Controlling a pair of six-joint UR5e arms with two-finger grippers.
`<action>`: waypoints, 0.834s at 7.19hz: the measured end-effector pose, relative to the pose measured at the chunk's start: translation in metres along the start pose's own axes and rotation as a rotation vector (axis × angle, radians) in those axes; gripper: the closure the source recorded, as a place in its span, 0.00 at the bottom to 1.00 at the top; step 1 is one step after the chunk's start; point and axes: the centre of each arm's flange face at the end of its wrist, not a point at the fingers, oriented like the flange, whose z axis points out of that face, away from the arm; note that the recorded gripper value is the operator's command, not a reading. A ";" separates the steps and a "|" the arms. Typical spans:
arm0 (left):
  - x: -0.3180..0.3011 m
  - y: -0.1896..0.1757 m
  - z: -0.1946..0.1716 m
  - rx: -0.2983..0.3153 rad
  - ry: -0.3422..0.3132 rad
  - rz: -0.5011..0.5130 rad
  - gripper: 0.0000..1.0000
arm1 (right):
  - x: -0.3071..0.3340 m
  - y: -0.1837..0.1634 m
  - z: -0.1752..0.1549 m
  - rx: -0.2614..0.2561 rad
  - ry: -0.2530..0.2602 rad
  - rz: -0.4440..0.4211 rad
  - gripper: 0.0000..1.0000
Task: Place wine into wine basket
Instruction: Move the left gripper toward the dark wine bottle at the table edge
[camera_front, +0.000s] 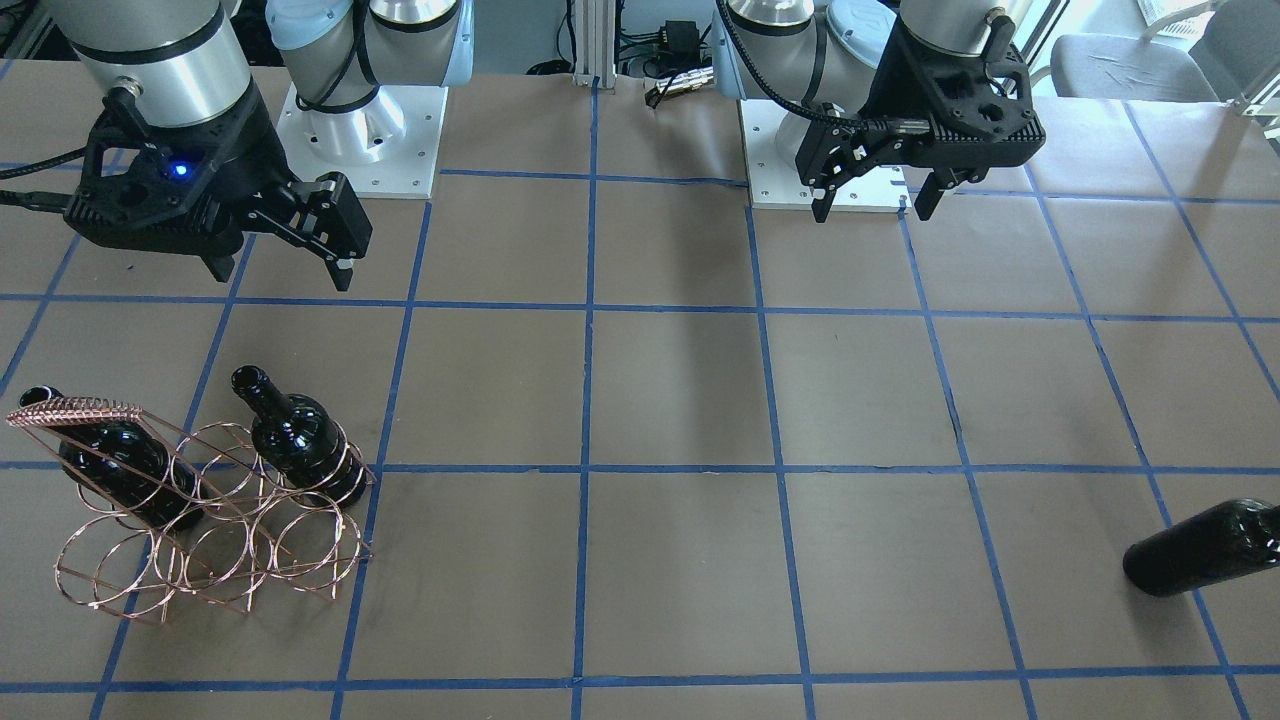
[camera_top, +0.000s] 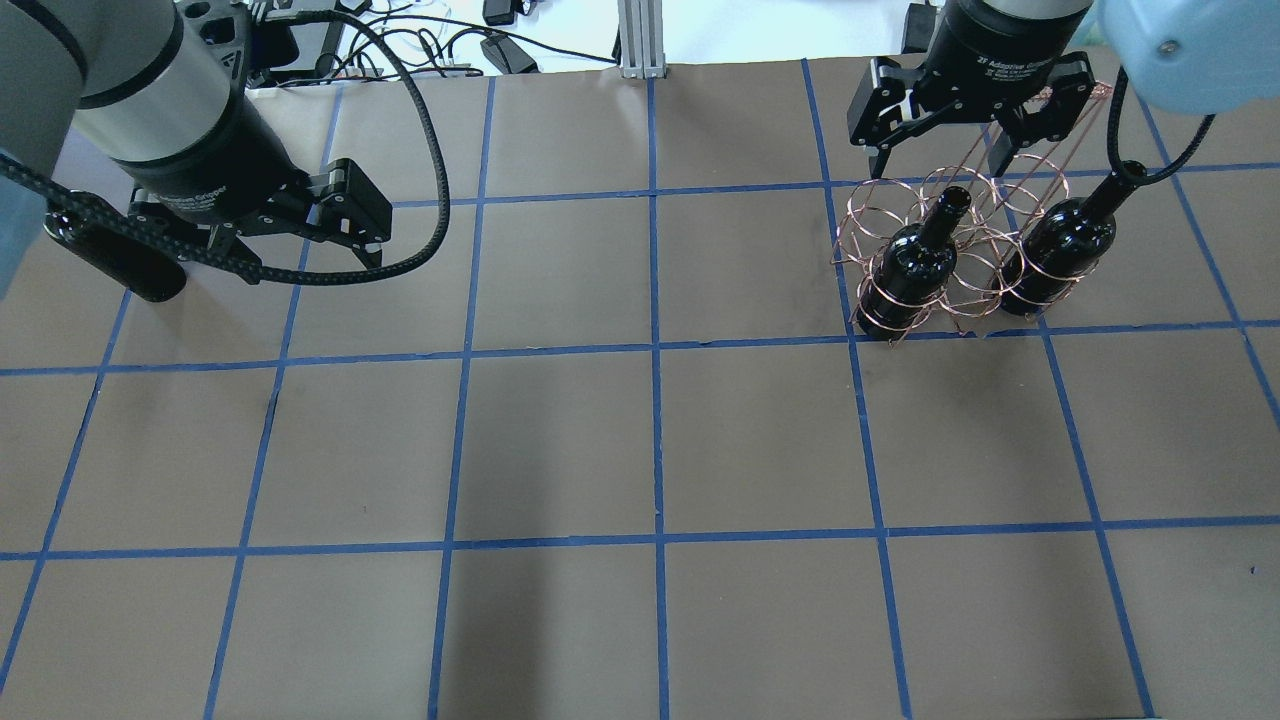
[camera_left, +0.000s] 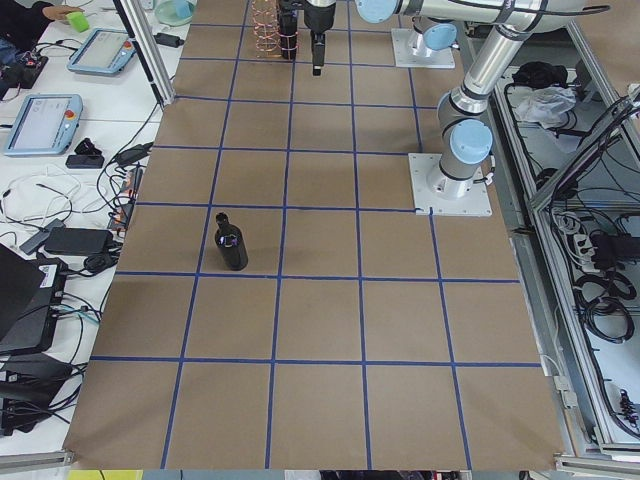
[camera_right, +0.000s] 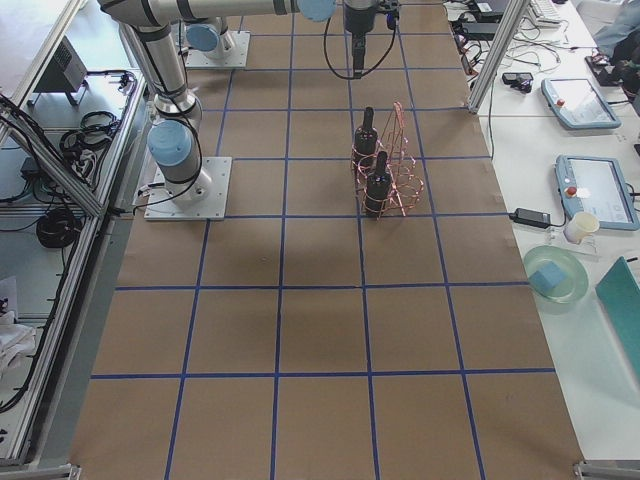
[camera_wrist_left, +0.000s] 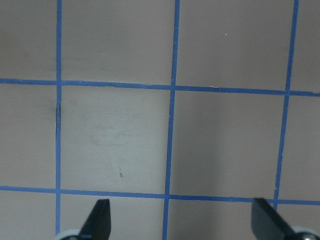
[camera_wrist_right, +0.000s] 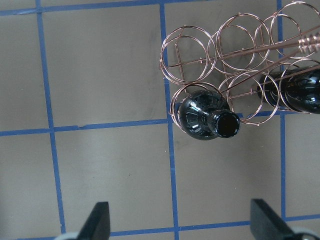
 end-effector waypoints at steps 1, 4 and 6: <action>0.000 0.001 0.000 -0.002 -0.001 0.000 0.00 | 0.000 0.000 0.000 0.001 0.000 0.000 0.00; -0.001 0.002 0.000 -0.009 -0.006 -0.001 0.00 | 0.000 0.000 0.000 0.000 -0.001 -0.001 0.00; -0.005 -0.001 0.000 -0.003 -0.004 -0.007 0.00 | 0.000 0.000 0.000 0.001 -0.001 -0.002 0.00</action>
